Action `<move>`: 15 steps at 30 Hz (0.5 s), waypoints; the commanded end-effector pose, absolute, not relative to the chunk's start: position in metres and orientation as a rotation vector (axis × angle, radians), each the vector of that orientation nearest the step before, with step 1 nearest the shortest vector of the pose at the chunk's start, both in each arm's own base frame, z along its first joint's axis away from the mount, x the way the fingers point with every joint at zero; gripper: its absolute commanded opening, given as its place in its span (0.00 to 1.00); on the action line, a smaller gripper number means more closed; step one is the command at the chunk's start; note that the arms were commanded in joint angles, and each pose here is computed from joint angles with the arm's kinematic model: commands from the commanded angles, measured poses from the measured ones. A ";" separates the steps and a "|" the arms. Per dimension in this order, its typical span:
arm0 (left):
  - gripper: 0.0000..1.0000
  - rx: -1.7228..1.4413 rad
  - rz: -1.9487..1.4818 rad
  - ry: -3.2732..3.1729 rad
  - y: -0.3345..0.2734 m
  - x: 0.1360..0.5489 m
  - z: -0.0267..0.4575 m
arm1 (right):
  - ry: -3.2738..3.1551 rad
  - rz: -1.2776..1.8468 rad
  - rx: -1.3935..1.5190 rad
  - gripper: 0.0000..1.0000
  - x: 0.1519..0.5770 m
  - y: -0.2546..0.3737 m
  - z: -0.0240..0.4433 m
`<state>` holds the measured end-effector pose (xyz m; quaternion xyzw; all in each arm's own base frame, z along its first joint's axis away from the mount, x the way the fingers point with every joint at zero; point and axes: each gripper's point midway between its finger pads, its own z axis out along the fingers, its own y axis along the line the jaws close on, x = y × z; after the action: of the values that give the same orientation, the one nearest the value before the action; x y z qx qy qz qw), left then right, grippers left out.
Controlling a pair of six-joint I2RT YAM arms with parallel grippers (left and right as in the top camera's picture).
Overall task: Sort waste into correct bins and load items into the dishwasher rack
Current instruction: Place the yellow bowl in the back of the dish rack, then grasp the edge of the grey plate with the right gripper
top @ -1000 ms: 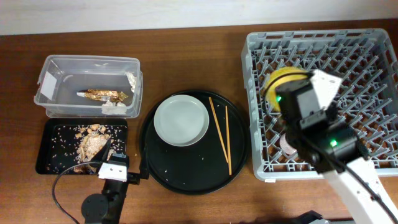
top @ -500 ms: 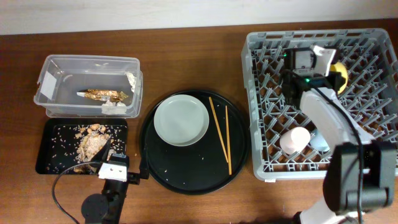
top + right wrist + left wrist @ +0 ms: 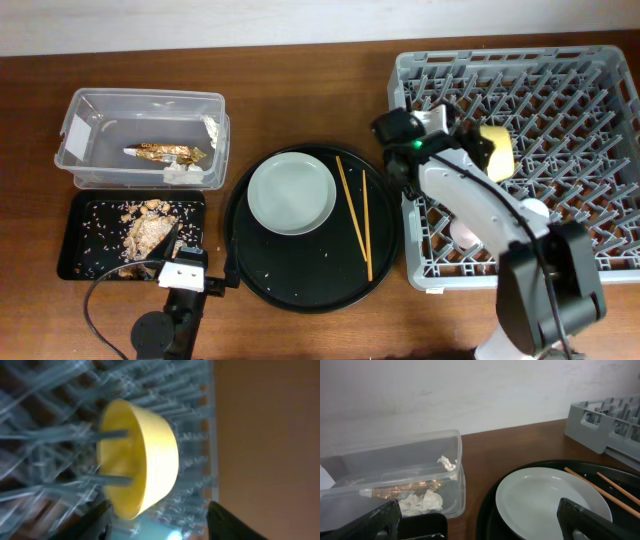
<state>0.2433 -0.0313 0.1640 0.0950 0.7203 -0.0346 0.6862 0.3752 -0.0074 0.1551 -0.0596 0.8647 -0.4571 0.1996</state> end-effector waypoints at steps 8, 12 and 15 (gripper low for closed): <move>0.99 0.228 -0.068 1.612 -0.032 0.243 0.162 | 2.978 0.522 -0.050 0.46 0.279 0.257 0.132; 0.99 0.228 -0.068 1.612 -0.032 0.243 0.162 | 2.993 0.411 0.211 0.46 0.287 0.260 0.076; 0.99 0.228 -0.068 1.612 -0.032 0.243 0.162 | 2.976 0.429 0.274 0.46 0.302 0.267 0.048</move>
<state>0.2433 -0.0314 0.1640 0.0950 0.7203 -0.0349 0.6862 0.2943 0.2658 0.0701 0.0275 0.9869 0.1429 0.0695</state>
